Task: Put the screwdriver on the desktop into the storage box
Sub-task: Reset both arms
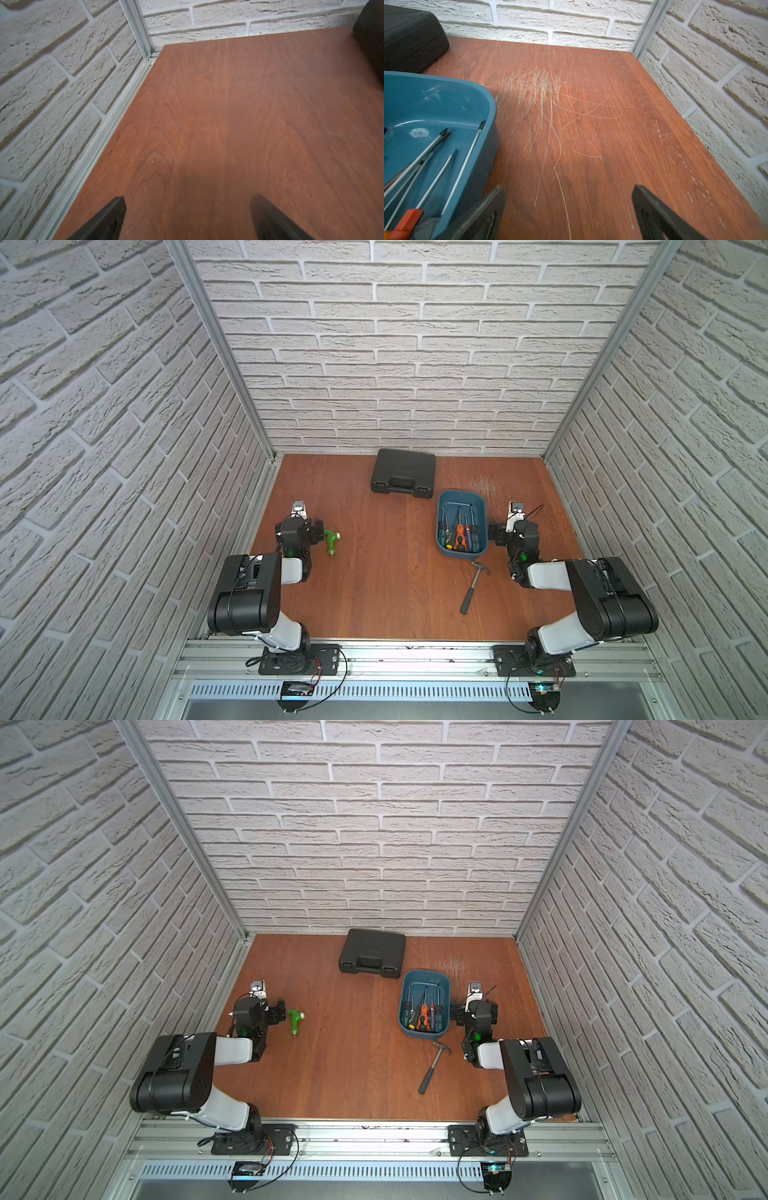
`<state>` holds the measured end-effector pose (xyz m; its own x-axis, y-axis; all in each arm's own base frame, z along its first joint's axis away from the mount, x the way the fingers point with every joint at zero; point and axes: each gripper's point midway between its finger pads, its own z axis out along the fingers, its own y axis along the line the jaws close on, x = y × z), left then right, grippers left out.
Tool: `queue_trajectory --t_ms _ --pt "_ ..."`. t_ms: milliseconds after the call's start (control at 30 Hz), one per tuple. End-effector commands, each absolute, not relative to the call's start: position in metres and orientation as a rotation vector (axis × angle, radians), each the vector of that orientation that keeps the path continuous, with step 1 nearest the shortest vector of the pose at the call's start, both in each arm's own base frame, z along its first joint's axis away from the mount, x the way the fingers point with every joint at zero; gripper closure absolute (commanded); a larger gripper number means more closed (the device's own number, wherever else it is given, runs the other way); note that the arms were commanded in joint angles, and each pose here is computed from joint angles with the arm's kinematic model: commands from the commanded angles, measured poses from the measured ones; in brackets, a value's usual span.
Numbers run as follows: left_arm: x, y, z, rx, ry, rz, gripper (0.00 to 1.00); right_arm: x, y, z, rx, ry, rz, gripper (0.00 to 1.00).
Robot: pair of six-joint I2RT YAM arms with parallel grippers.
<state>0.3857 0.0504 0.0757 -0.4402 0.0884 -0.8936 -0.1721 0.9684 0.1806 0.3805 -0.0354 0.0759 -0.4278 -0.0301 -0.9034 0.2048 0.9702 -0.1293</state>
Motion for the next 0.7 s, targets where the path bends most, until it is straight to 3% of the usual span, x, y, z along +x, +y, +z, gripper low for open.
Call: queue_trajectory --t_ms 0,667 --pt "0.3907 0.0491 0.0888 -0.063 1.933 0.275 0.02 0.3917 -0.0313 0.0947 0.127 1.930 -0.225 0.00" --pt "0.3903 0.0490 0.0869 -0.062 1.944 0.253 0.02 0.3908 -0.0316 0.0952 0.128 1.927 -0.220 0.00"
